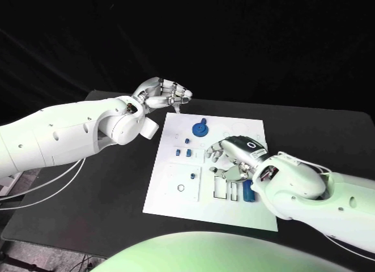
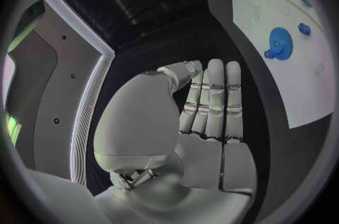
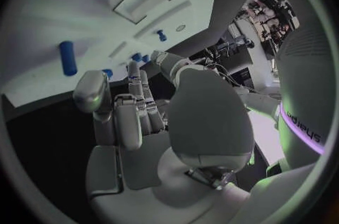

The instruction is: Assemble the parts on the task board

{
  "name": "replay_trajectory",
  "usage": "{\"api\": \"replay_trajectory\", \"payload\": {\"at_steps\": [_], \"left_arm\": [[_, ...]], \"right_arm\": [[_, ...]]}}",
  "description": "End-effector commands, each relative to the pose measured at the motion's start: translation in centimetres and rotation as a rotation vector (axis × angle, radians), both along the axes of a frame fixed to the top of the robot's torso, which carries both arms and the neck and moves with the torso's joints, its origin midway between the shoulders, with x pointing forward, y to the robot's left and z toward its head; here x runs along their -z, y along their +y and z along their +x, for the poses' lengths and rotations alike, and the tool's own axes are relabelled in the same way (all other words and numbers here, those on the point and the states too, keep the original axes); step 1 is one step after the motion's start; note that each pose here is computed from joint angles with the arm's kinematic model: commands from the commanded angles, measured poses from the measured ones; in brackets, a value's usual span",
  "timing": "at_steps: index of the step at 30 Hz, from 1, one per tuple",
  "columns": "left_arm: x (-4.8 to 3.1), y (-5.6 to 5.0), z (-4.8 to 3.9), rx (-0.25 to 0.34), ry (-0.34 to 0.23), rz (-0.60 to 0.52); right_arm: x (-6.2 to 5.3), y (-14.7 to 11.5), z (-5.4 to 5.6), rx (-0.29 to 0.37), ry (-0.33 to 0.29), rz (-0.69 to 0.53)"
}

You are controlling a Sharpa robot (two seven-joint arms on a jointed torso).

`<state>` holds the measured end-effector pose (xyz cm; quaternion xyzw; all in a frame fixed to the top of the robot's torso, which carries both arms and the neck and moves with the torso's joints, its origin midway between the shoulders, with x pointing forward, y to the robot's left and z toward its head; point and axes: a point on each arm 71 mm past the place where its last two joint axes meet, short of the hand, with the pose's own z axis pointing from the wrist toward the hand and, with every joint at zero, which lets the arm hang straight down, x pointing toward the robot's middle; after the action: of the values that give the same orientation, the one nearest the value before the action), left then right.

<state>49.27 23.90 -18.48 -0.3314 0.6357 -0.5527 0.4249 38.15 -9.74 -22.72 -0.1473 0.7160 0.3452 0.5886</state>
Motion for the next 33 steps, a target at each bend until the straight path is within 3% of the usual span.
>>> {"api": "replay_trajectory", "payload": {"at_steps": [1,5,12,25,33], "left_arm": [[-0.06,-0.2,-0.05,0.02,0.001,-0.004],[-0.04,-0.2,-0.04,0.022,0.001,-0.004],[-0.03,-0.3,-0.07,0.025,0.002,-0.004],[-0.01,-0.4,-0.1,0.031,0.004,-0.002],[-0.01,-0.4,-0.11,0.03,0.004,-0.001]], "right_arm": [[-1.1,-1.6,0.9,0.05,0.008,-0.014],[-1.9,-4.0,2.3,0.091,-0.001,-0.056],[-1.8,-6.2,3.6,0.126,-0.008,-0.105],[0.4,-5.6,3.5,0.113,0.077,-0.14],[1.2,-4.8,3.5,0.1,0.096,-0.143]]}}
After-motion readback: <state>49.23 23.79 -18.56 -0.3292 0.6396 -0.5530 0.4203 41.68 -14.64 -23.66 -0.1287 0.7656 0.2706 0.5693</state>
